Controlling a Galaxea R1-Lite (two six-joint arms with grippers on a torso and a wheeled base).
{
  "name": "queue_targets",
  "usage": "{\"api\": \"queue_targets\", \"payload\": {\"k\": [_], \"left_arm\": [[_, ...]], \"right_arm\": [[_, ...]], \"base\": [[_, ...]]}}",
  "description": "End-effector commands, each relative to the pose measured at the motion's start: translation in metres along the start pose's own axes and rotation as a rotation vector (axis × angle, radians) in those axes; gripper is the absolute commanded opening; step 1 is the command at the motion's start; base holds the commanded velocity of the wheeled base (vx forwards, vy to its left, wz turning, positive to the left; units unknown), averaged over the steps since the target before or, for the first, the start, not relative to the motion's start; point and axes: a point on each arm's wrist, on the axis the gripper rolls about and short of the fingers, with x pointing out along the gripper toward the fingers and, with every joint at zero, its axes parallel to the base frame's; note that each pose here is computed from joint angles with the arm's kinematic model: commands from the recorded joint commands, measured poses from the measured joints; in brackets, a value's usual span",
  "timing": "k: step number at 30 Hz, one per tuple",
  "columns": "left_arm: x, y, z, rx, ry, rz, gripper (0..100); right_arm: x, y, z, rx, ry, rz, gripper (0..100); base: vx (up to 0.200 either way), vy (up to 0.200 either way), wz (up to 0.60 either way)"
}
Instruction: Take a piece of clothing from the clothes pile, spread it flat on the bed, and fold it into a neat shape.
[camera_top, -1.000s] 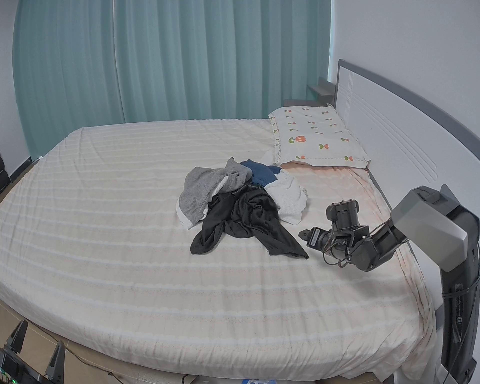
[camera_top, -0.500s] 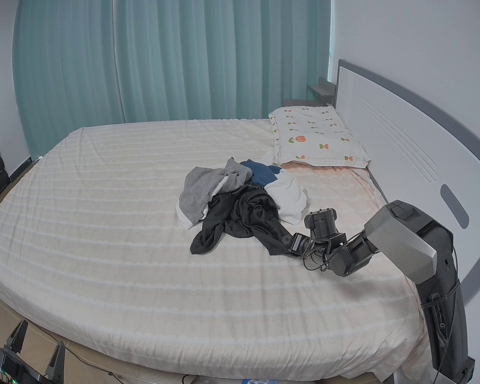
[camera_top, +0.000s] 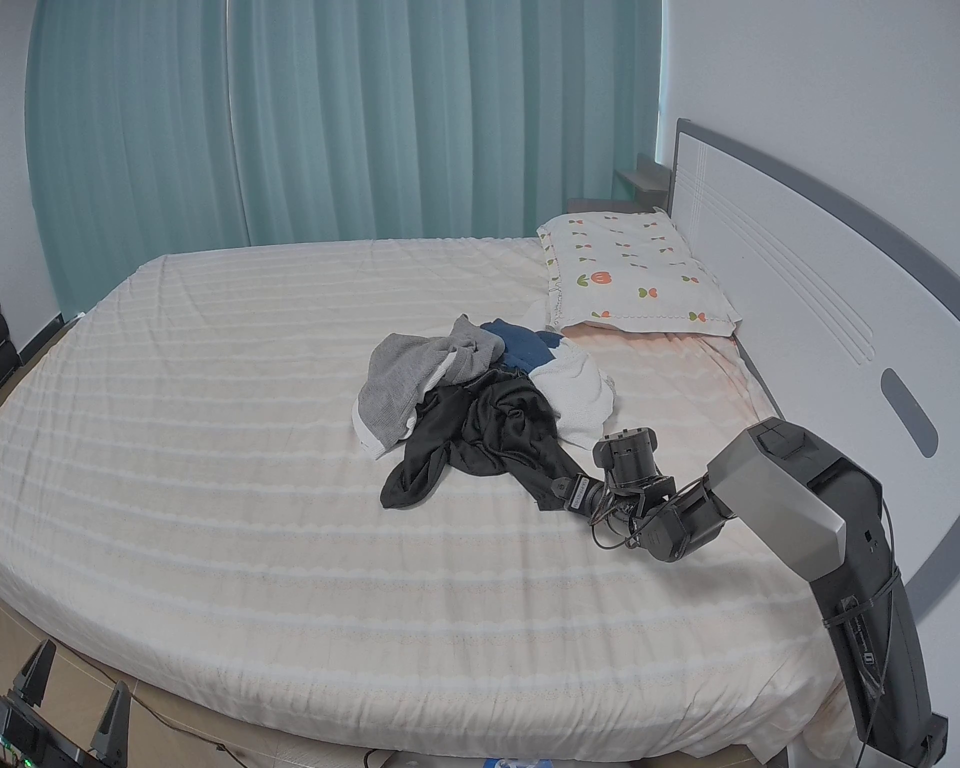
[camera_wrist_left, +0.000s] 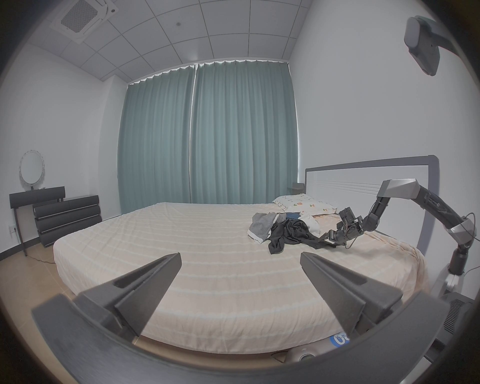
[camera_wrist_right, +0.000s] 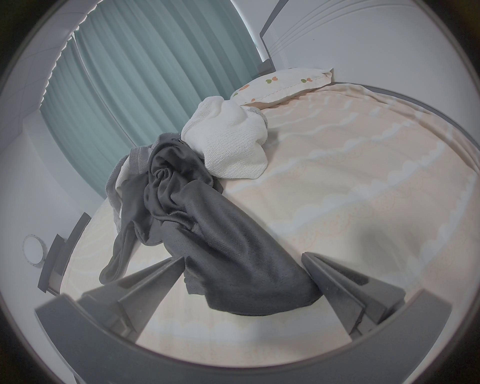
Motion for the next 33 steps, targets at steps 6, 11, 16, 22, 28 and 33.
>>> {"api": "queue_targets", "payload": {"k": [6,11,16,22,28,33], "left_arm": [[0.001,0.000,-0.005,-0.001,0.012,-0.001,100],[0.001,0.000,-0.005,0.001,0.012,0.001,100],[0.001,0.000,-0.004,-0.001,0.011,-0.001,100],[0.001,0.000,-0.005,-0.001,0.012,-0.001,100],[0.001,0.000,-0.005,-0.001,0.012,-0.001,100],[0.001,0.000,-0.005,0.004,0.012,0.001,100]], "right_arm": [[0.003,0.002,-0.007,-0.004,0.005,0.015,0],[-0.001,0.003,-0.004,-0.002,-0.047,0.038,0],[-0.025,0.003,-0.001,0.004,-0.116,0.104,0],[-0.079,0.004,0.013,0.007,-0.135,0.189,0],[-0.152,0.006,0.031,0.088,-0.106,0.293,0],[-0.210,0.013,0.021,0.148,-0.027,0.379,0]], "base": [[0.000,0.000,0.00],[0.000,0.000,0.00],[0.000,0.000,0.00],[0.000,0.000,0.00],[0.000,0.000,0.00],[0.000,0.000,0.00]]}}
